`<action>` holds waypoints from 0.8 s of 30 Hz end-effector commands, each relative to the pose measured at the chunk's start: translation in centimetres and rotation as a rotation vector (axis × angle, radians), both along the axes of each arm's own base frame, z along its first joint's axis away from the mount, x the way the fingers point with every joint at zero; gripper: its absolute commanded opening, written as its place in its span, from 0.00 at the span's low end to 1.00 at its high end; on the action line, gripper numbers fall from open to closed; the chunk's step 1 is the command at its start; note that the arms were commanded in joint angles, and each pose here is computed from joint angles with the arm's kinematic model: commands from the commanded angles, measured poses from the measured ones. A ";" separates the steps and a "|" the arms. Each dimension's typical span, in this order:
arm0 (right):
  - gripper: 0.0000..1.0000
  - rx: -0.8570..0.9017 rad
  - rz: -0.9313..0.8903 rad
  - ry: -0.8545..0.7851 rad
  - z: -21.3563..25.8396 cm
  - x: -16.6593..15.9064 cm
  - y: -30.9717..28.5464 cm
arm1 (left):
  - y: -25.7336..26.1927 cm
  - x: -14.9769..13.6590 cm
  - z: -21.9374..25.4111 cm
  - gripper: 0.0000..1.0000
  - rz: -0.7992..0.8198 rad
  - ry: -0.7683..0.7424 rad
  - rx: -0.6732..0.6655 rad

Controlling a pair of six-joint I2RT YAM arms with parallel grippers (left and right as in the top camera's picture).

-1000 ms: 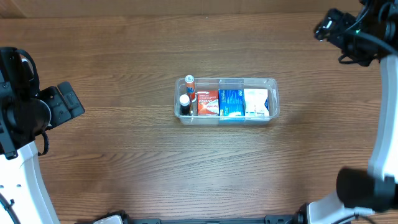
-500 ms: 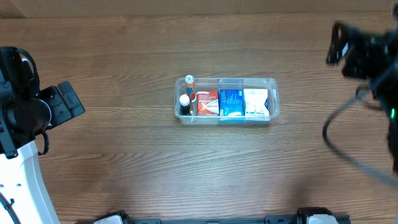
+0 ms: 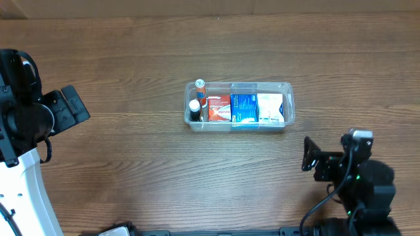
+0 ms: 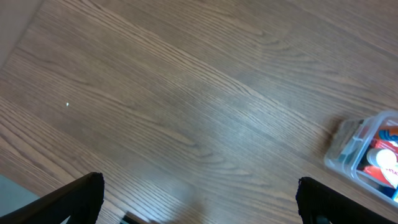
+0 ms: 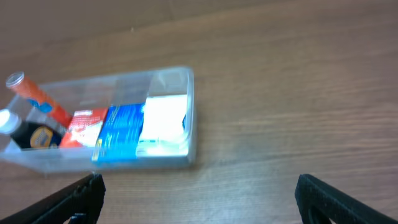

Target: Pack container

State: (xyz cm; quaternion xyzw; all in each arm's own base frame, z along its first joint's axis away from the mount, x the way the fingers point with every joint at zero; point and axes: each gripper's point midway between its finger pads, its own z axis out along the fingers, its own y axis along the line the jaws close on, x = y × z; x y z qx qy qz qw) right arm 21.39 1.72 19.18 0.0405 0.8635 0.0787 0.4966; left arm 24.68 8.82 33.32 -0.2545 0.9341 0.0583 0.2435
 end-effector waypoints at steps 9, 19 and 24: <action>1.00 0.017 0.037 -0.063 -5.7 -1.2 0.7 | 0.2 0.1 0.1 1.00 0.005 -0.003 0.002; 1.00 0.017 0.036 -0.018 -8.8 -1.5 0.7 | 0.2 0.1 0.1 1.00 0.005 -0.003 0.002; 1.00 0.017 0.036 -0.011 -9.0 -1.6 0.7 | 0.2 0.1 0.1 1.00 0.005 -0.003 0.002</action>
